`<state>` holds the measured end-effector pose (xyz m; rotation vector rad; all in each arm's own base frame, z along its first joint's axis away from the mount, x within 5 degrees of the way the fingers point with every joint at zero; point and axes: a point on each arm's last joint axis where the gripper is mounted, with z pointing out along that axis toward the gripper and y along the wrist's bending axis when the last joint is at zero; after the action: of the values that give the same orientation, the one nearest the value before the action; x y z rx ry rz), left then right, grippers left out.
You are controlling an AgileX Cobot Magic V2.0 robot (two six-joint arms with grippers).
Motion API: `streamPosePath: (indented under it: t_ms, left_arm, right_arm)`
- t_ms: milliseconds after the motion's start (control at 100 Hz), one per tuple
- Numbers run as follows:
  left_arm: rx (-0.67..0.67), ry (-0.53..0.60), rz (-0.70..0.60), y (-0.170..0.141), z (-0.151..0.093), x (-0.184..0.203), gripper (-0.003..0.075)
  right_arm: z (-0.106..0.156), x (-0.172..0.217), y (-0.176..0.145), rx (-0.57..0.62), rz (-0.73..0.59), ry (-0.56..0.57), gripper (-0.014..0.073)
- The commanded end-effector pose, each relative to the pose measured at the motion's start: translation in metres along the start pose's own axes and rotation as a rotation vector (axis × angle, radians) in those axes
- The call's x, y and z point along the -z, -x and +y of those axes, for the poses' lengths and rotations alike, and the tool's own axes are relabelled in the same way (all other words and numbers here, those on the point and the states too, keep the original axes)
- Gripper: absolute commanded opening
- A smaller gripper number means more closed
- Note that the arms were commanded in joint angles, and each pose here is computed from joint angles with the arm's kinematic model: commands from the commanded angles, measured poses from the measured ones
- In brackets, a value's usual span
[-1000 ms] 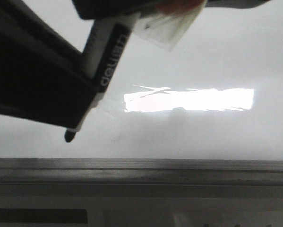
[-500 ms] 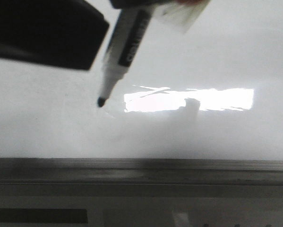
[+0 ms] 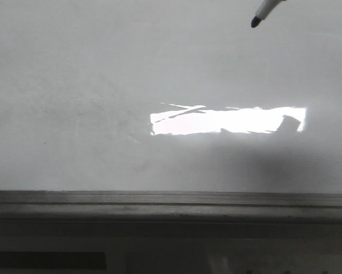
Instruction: Write number 6 on whiteboard
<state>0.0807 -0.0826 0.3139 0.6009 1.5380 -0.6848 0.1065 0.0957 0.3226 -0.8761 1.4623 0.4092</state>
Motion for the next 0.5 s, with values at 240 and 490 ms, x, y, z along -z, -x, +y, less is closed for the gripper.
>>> streamPosePath:
  t_ms: [240,490]
  left_arm:
    - [0.048,-0.005,-0.006,0.003,-0.001,0.0,-0.002]
    - [0.048,-0.071,0.02,0.0,-0.007,0.0,-0.002]
  right_arm:
    - [-0.022,-0.041,0.029,0.072,0.025,-0.029,-0.0036]
    - [-0.03,-0.056,0.024,0.11,0.074,-0.078,-0.0036]
